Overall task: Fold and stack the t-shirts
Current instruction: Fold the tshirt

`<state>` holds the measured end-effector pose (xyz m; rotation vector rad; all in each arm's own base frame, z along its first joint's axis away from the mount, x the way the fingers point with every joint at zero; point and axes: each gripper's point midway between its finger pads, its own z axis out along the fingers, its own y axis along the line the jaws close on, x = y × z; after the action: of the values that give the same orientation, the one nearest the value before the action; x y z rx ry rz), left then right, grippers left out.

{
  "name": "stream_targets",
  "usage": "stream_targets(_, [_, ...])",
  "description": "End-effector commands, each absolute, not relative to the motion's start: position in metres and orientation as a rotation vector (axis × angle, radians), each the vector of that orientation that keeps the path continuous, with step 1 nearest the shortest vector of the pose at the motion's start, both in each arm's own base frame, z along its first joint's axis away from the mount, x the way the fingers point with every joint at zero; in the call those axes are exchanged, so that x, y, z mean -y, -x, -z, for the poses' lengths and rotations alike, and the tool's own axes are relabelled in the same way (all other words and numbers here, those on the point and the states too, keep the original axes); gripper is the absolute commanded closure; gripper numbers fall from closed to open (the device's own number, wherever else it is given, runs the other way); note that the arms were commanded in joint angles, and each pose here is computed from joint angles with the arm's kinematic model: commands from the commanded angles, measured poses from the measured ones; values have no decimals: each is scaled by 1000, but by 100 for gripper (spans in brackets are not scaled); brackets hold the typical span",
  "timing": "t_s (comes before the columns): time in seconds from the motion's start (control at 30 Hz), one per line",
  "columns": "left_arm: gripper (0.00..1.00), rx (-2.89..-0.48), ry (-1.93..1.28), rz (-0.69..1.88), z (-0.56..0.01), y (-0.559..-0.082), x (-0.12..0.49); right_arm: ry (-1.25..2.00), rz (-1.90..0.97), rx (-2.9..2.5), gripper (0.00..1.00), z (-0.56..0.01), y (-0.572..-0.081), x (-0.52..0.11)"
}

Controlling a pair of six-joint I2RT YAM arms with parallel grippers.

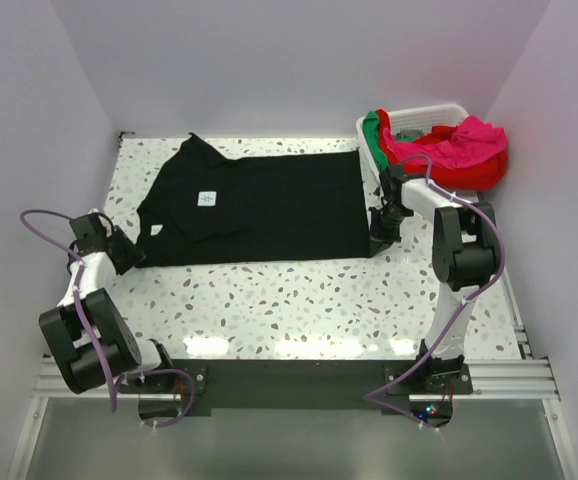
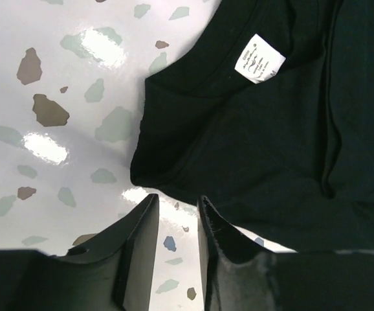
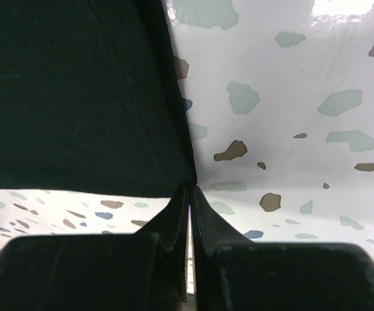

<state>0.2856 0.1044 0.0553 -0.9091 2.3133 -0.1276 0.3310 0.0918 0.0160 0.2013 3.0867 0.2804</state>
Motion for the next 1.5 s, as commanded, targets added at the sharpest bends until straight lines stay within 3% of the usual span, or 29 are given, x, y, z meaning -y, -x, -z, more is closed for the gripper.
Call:
stream_targets(0.0, [64, -2265, 888, 173, -59, -299, -106, -174, -265, -3050, 100, -34, -334, -90])
stream_targets(0.6, [59, -2317, 1027, 7, -38, -284, -127, -200, -299, -3061, 100, -28, -335, -94])
stream_targets(0.87, [55, -2305, 1000, 82, -32, -295, -121, -201, -298, -3065, 100, -26, -338, -94])
stream_targets(1.03, [68, -2315, 1004, 130, -24, -297, -115, -197, -294, -3070, 100, -26, -336, -94])
stream_targets(1.13, [83, -2333, 1010, 123, -20, -292, -113, -202, -292, -3068, 100, -28, -335, -94])
stream_targets(1.23, [93, -2335, 999, 79, -26, -290, -119, -203, -283, -3069, 100, -29, -334, -93])
stream_targets(1.47, [98, -2352, 905, -51, -55, -288, -136, -174, -207, -3075, 100, -36, -332, -83])
